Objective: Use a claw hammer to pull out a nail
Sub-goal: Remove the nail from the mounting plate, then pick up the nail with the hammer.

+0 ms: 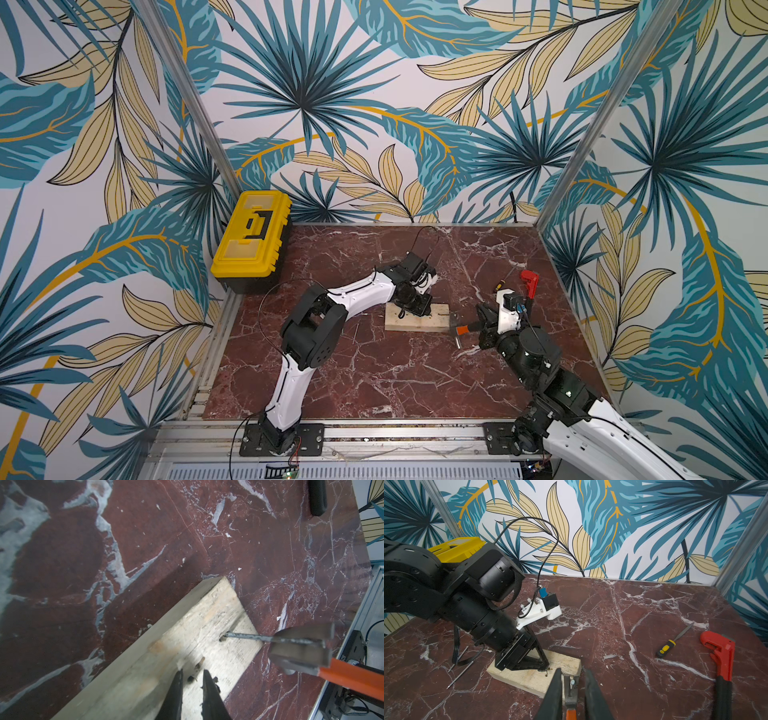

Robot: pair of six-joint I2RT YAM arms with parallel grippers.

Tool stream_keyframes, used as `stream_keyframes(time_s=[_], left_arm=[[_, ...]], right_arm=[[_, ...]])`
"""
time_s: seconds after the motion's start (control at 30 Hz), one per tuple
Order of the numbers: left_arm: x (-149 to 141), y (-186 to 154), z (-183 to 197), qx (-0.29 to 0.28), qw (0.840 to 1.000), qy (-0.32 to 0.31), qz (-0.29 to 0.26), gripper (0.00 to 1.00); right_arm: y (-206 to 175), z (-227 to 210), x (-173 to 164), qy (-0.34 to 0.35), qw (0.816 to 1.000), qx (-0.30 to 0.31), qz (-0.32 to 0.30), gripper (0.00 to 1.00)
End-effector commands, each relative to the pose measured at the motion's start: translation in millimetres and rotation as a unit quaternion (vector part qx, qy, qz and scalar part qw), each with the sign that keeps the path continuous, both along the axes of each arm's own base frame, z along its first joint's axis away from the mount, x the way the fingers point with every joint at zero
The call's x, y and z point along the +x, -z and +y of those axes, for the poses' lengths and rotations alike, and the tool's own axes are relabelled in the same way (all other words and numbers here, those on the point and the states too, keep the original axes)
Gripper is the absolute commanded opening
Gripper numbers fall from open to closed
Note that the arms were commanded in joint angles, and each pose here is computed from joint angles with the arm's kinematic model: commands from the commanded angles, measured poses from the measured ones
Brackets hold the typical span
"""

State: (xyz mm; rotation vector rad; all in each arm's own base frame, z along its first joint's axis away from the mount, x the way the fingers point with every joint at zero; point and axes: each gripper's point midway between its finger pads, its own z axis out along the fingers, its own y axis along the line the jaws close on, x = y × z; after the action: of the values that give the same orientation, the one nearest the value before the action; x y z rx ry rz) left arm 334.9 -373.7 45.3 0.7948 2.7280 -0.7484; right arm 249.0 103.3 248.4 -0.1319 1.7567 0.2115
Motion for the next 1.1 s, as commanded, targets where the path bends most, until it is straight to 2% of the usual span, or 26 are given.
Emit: stream_keyframes(time_s=[0.0, 0.2, 0.37, 0.57, 0.7, 0.9, 1.07], left_arm=[[-83, 147, 124, 0.283, 0.944, -0.017, 0.17, 0.2], [-80, 141, 121, 0.277, 0.946, -0.022, 0.166, 0.22], [-58, 109, 103, 0.242, 0.962, -0.024, 0.124, 0.25], [-17, 44, 66, 0.168, 0.984, -0.028, 0.051, 0.3], [7, -7, 41, 0.113, 0.993, -0.028, -0.004, 0.32], [33, -79, 26, 0.061, 0.993, -0.017, -0.104, 0.35], [28, -117, 25, 0.023, 0.989, -0.016, -0.144, 0.36]], right_arm=[[-41, -15, -2, 0.031, 0.998, 0.01, -0.058, 0.0], [-50, -12, -3, 0.02, 0.998, 0.017, -0.057, 0.0], [-70, -12, -5, 0.016, 0.998, 0.025, -0.063, 0.0], [-93, -6, -4, 0.002, 0.998, 0.024, -0.052, 0.0], [-92, -3, -7, -0.009, 1.0, 0.013, -0.026, 0.0], [-93, -1, -9, -0.016, 1.0, 0.018, 0.002, 0.0], [-87, 9, -9, -0.031, 0.998, 0.038, 0.033, 0.0]])
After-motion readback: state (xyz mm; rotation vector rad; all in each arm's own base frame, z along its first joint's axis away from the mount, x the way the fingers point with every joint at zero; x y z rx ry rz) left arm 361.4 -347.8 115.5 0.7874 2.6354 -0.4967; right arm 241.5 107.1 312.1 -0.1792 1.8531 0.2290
